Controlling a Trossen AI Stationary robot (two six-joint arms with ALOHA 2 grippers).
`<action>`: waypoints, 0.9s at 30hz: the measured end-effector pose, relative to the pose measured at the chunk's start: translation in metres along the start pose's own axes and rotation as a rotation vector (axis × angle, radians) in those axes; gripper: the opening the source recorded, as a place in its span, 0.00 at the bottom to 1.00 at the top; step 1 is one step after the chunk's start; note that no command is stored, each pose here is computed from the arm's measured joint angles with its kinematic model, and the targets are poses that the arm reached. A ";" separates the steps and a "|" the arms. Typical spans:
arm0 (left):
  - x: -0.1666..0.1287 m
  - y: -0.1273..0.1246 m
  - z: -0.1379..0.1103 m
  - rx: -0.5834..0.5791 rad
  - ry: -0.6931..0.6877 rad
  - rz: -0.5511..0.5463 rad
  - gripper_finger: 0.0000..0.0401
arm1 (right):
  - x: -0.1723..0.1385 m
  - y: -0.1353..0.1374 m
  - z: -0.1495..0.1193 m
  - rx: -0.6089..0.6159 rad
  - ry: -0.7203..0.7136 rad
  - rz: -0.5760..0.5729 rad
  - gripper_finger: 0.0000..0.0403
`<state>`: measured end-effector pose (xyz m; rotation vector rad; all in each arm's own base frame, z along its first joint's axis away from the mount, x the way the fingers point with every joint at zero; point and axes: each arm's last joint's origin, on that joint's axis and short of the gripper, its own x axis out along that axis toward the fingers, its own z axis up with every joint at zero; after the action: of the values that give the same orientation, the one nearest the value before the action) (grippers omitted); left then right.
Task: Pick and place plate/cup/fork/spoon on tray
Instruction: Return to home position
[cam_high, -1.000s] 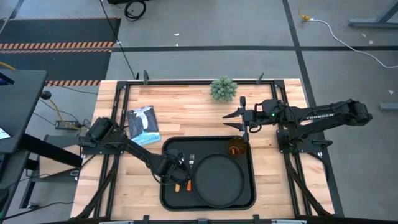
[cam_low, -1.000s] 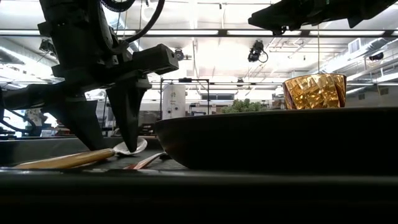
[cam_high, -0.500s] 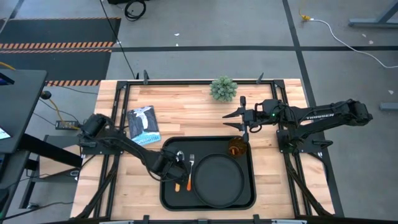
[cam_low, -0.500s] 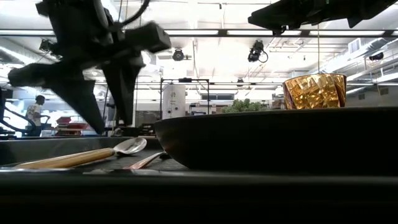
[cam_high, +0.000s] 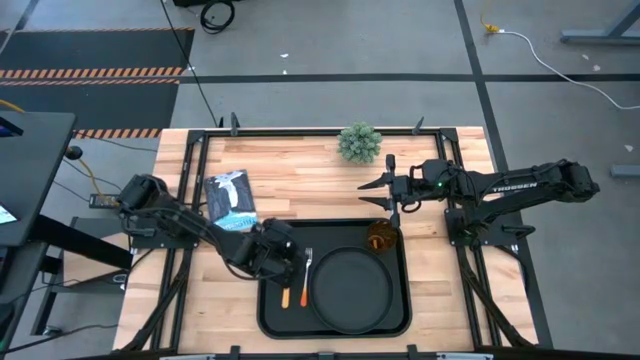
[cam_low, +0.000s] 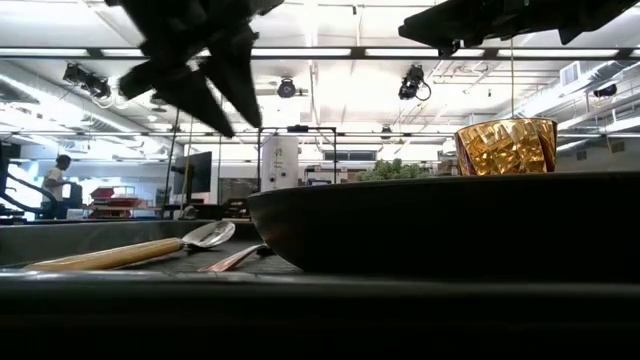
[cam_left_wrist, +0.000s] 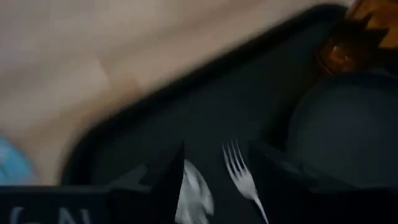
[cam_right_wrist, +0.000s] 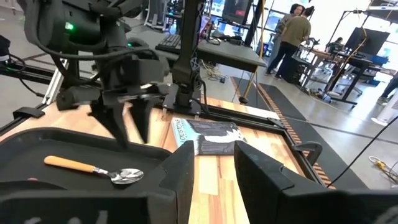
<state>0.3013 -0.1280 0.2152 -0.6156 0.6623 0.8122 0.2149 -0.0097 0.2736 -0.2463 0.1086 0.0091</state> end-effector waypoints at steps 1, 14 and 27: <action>0.001 0.000 0.002 0.055 -0.045 0.009 0.47 | 0.000 0.000 0.000 0.006 0.000 0.000 0.30; 0.014 0.003 0.035 0.651 -0.378 0.249 0.47 | -0.001 -0.004 0.014 0.009 -0.148 -0.033 0.30; 0.020 0.002 0.044 1.075 -0.338 0.355 0.39 | -0.001 0.005 0.017 0.131 -0.143 -0.083 0.30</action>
<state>0.3224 -0.0869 0.2280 0.6159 0.7885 0.7314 0.2156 -0.0009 0.2886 -0.1189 -0.0436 -0.0622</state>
